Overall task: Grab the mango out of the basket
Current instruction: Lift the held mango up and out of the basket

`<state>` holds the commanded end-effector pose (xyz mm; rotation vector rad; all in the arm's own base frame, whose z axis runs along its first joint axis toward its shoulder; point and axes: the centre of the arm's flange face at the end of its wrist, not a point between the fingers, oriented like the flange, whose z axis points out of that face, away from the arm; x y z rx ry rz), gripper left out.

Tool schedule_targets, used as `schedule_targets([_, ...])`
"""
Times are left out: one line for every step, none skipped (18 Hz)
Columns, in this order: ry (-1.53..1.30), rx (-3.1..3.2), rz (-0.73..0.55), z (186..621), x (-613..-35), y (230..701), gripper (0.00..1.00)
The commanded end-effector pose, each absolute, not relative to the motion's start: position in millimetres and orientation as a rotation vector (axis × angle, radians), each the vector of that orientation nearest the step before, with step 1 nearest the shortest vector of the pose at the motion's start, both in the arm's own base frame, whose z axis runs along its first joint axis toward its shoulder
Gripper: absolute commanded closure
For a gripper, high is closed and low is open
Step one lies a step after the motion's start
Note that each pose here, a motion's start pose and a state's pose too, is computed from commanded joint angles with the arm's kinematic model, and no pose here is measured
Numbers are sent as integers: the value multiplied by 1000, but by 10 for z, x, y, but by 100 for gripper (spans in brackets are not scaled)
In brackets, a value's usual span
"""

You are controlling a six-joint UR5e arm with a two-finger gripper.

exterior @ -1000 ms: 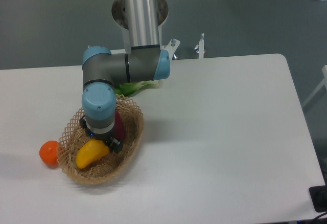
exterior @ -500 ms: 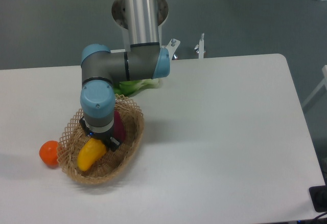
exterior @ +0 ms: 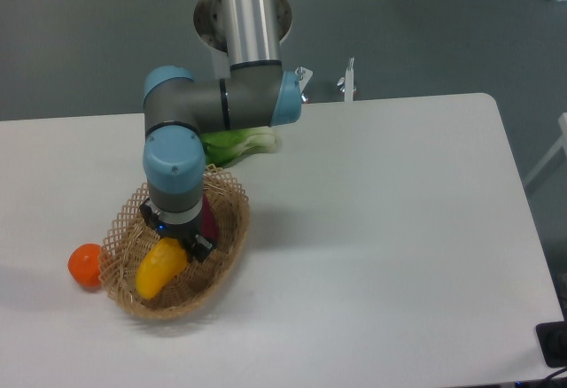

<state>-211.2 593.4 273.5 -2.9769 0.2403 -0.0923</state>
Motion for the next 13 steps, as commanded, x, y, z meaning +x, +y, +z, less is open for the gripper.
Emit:
schedule_targets([229,-2974,-84,2763,-2168,5932,66])
schedule_targets([213,-2970,-77,2793,-2238,5917,66])
schedule_targets([204,-2967,-71,2822,-2289,5908,66])
schedule_targets([193,-2963,-65,2855,-2337,5894,66])
schedule_targets([180,-2958,-56,2895,-2396,5879,66])
schedule_targets([174,-2955,-51,2913,-2425,5870,66])
schedule_targets([158,-2952,-45,2949,-2491,5833,66])
schedule_targets([150,-2946,-35,2986,-2571,5797,66])
schedule_targets([132,-2940,-26,3024,-2667,5769,66])
schedule_targets([115,-2932,-15,3074,-2762,5754,66])
schedule_targets([100,-2923,-2,3135,-2849,5753,66])
schedule_targets([85,-2921,13,3171,-2935,5730,66])
schedule_targets([67,-2921,21,3180,-3020,5706,66])
